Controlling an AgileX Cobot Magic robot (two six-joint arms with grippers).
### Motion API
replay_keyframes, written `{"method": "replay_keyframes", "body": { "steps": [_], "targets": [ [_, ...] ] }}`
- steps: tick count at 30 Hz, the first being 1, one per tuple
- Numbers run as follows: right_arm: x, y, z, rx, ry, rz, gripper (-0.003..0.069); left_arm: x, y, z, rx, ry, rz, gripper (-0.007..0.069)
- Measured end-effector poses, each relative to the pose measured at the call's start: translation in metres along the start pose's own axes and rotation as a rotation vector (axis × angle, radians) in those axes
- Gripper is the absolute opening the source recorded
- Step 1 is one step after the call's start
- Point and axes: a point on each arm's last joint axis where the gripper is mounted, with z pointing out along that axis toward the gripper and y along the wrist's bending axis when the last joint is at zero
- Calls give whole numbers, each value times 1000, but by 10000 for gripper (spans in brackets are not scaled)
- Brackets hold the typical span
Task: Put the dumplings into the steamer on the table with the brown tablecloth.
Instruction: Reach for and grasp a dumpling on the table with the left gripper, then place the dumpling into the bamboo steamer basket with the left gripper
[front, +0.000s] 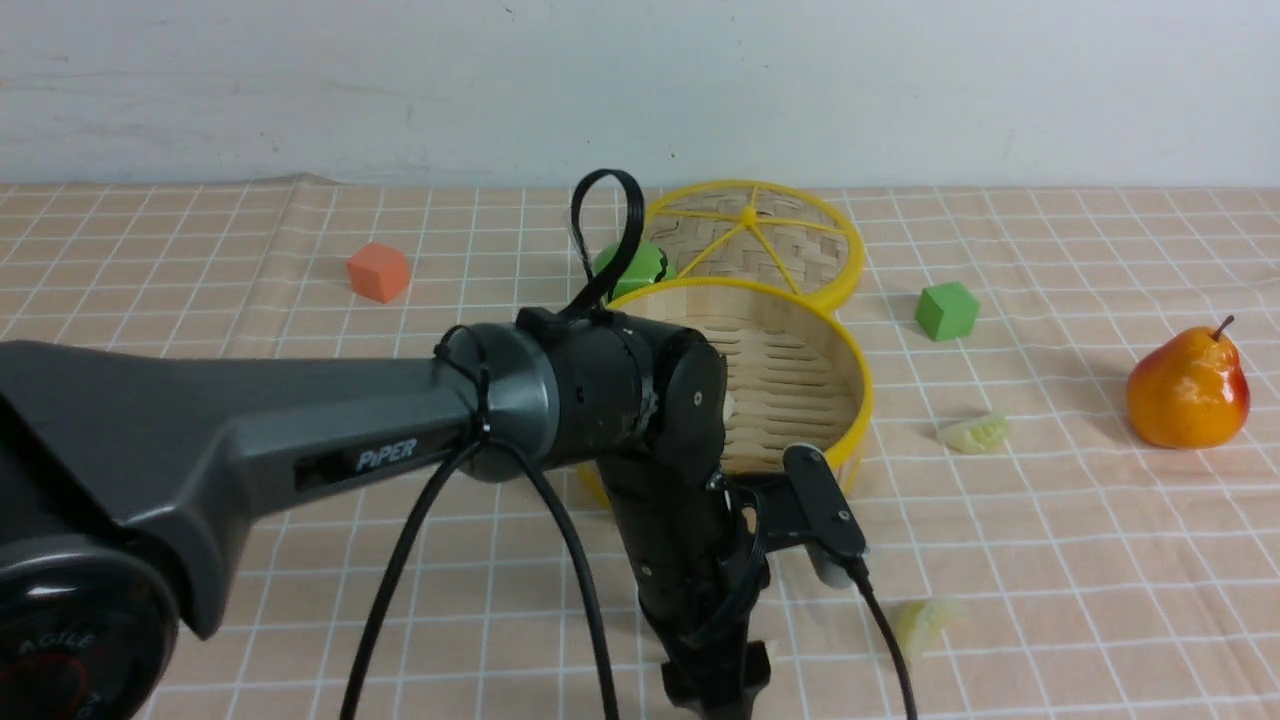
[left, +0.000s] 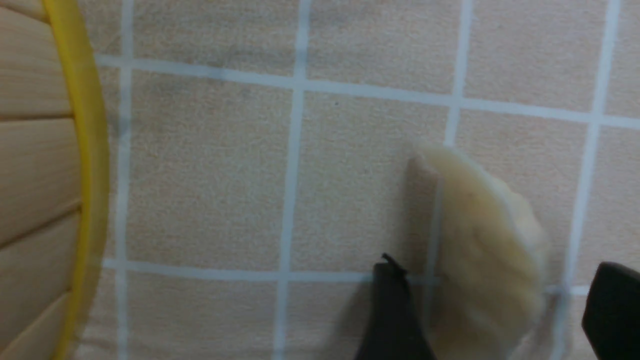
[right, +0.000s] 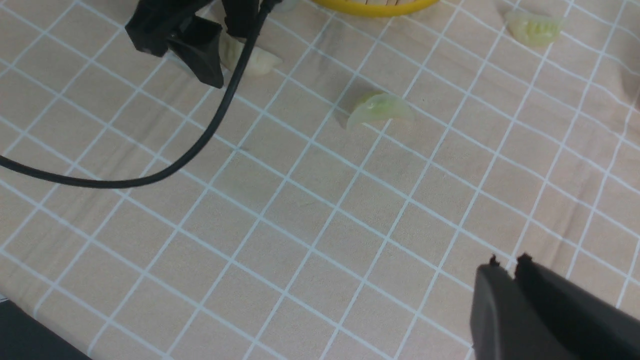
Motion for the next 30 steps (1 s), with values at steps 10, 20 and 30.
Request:
{"method": "replay_keyframes", "body": {
  "steps": [10,20,30],
  "targets": [
    [0,0,0,0,1,0,74,-7,4,-19,-22,28,-110,185],
    [-4,0,10,-2,41,85,75,-37,61,-141,-289,-230,-617,186],
    [-17,-1,50,0,220,181,88,-15,137,-69,-370,-211,-889,186]
  ]
}}
